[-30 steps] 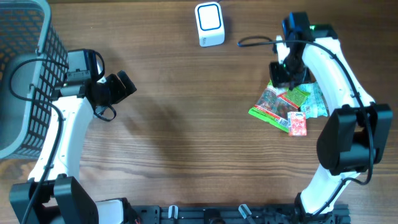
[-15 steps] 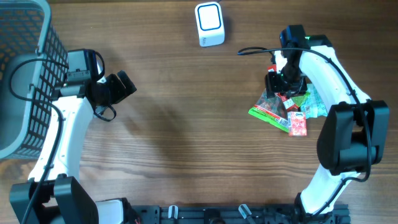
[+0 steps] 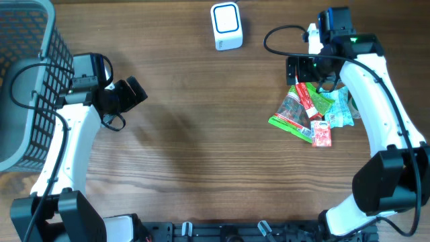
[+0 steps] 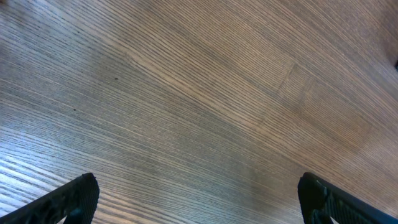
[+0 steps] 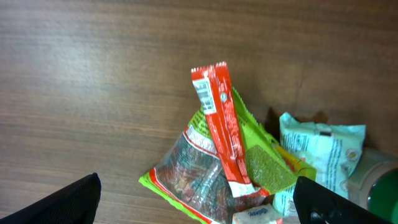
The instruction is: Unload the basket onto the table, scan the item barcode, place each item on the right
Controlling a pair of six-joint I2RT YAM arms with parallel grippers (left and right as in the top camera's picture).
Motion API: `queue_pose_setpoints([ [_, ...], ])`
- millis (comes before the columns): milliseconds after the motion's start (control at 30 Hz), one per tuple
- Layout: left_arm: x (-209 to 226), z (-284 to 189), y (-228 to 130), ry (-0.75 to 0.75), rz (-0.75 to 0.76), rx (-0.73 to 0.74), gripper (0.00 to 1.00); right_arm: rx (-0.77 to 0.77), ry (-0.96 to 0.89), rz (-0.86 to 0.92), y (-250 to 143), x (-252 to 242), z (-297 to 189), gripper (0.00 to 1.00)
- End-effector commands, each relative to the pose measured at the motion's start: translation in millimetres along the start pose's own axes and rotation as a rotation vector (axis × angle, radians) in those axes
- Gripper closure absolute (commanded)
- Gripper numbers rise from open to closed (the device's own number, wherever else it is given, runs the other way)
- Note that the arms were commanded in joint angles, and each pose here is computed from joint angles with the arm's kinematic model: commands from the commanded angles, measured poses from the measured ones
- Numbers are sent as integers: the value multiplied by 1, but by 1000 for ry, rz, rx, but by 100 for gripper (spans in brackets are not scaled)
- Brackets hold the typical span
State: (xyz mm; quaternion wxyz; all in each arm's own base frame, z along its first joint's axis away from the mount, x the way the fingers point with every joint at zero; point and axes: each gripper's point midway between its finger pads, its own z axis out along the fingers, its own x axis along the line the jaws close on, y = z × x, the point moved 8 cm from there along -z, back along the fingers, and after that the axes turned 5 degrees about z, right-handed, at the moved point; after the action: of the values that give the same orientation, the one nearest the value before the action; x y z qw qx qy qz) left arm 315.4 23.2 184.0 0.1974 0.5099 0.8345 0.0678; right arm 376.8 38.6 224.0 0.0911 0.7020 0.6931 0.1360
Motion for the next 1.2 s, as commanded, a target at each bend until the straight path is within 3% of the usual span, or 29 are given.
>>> queue_pose_setpoints([
  [0, -1, 1, -2, -10, 10, 11, 0, -36, 21, -1, 6, 3, -6, 0],
  [400, -1, 1, -2, -10, 10, 11, 0, -147, 34, -6, 24, 5, -7, 0],
  [1167, -1, 1, -2, -10, 10, 11, 0, -188, 37, -4, 28, 4, -13, 0],
])
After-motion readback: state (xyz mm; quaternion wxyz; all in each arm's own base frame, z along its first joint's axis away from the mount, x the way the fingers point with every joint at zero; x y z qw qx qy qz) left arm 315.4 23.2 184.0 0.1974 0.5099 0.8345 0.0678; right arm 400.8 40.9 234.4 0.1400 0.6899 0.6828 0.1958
